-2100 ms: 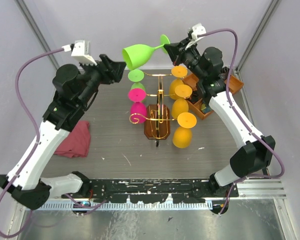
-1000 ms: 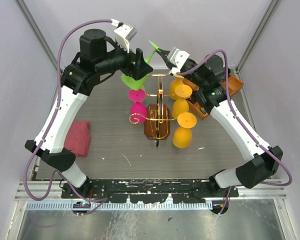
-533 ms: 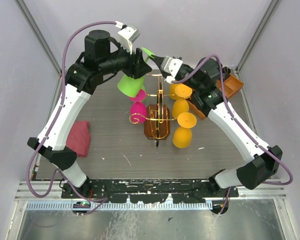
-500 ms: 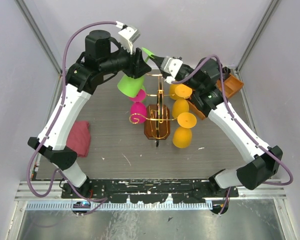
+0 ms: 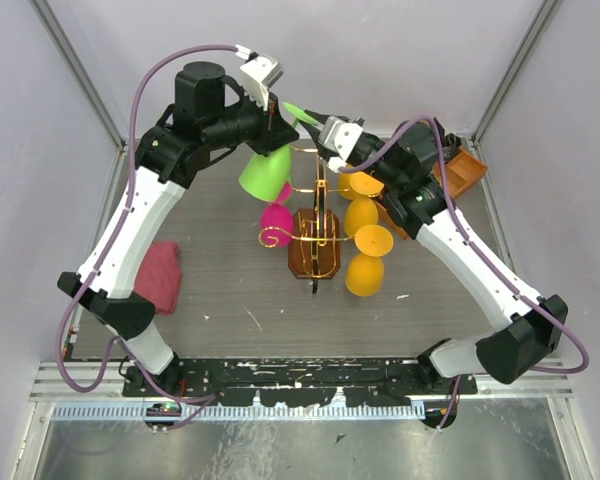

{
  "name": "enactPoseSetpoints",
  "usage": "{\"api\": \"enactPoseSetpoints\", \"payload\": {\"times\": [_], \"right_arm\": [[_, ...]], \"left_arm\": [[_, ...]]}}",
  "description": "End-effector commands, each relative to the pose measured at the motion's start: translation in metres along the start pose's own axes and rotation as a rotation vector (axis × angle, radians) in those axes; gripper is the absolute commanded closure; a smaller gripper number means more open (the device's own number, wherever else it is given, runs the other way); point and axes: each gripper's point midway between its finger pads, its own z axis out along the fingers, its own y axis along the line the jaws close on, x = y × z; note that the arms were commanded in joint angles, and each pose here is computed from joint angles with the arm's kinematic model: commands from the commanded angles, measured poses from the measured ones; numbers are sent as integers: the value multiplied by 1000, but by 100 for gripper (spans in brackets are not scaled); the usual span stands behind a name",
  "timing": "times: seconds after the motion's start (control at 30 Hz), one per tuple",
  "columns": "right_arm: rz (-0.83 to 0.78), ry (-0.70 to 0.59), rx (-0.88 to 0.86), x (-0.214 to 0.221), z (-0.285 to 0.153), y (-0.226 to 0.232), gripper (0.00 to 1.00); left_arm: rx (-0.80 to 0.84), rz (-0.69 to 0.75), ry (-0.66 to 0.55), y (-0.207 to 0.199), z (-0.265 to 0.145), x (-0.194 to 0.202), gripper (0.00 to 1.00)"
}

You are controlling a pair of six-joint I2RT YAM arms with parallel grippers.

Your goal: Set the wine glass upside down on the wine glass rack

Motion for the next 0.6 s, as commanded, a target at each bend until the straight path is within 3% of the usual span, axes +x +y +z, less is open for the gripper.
{"api": "enactPoseSetpoints", "payload": {"times": [0.0, 0.1, 0.23, 0.37, 0.57], "right_arm": [[-96, -68, 172, -42, -17, -45, 67], [-94, -58, 184, -41, -20, -46, 53], [-83, -36, 185, -38, -24, -45, 43], [-52, 11, 212, -27, -26, -47, 38], [26, 97, 308, -4, -22, -62, 38]], "left_arm": [[-65, -8, 4, 11, -5, 5, 100], [-133, -31, -30, 27, -13, -2, 100], [-215, -88, -86, 59, -34, -13, 100], [-257, -69, -153, 74, -61, -26, 100], [-230, 44, -269, 50, -96, -34, 100]]}}
